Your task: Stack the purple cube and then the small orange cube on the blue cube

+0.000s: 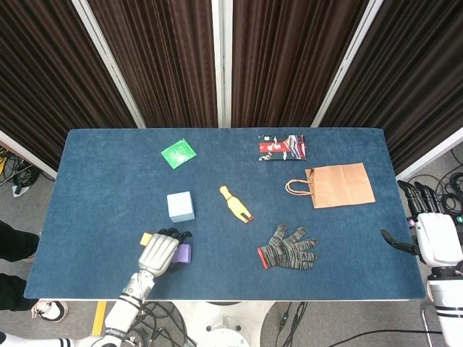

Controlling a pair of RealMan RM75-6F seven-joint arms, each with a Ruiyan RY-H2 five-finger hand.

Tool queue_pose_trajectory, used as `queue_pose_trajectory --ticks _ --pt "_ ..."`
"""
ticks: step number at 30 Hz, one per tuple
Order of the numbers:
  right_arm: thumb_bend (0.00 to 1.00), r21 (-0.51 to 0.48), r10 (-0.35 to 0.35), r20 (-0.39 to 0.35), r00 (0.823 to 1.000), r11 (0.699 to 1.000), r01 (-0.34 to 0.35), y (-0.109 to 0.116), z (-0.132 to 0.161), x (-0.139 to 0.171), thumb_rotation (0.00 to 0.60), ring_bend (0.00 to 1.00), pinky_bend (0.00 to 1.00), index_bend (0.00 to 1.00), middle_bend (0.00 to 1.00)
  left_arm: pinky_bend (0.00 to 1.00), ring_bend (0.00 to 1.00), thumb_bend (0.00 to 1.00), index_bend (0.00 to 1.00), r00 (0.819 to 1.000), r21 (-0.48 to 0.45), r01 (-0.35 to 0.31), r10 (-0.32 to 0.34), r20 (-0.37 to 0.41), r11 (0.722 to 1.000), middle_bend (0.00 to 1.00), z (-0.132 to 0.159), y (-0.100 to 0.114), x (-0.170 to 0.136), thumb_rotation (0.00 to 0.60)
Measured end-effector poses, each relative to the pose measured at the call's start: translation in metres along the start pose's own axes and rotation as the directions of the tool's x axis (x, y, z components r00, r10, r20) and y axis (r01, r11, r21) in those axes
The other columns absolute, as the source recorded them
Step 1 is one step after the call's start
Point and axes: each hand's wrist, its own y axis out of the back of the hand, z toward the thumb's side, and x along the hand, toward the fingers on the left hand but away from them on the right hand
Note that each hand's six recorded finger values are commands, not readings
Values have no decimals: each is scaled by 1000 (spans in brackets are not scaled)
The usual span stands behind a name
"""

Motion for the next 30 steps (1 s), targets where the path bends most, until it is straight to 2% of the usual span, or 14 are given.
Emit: queue_pose_trajectory --ticks 4,8,11,18,24,30 --pt "121 -4 -6 4 1000 1000 6 2 -1 0 600 0 0 0 98 335 287 306 324 1000 -7 -16 16 -17 1000 565 -6 7 -4 600" --pt "121 -4 -5 5 1000 1000 5 2 -1 -1 600 0 0 0 98 336 288 307 324 998 -15 -48 47 -43 999 565 -17 25 -10 600" --pt "121 0 -2 3 1000 1000 2 1 0 -1 600 0 0 0 98 336 288 307 324 996 -24 -74 72 -60 997 565 -22 43 -15 600" --pt "121 6 1 3 1000 1000 -1 -1 0 -1 600 0 0 0 98 335 288 308 324 981 -6 -160 158 -111 987 565 -38 106 -12 600" --pt "120 11 4 2 1000 1000 -4 -2 2 -1 600 0 0 0 98 333 288 308 324 987 -12 -127 126 -96 992 565 -38 122 13 600" --pt "122 16 9 7 1000 1000 -9 -4 1 -3 600 0 0 0 98 332 288 308 324 998 3 -66 66 -11 998 565 -25 126 49 600"
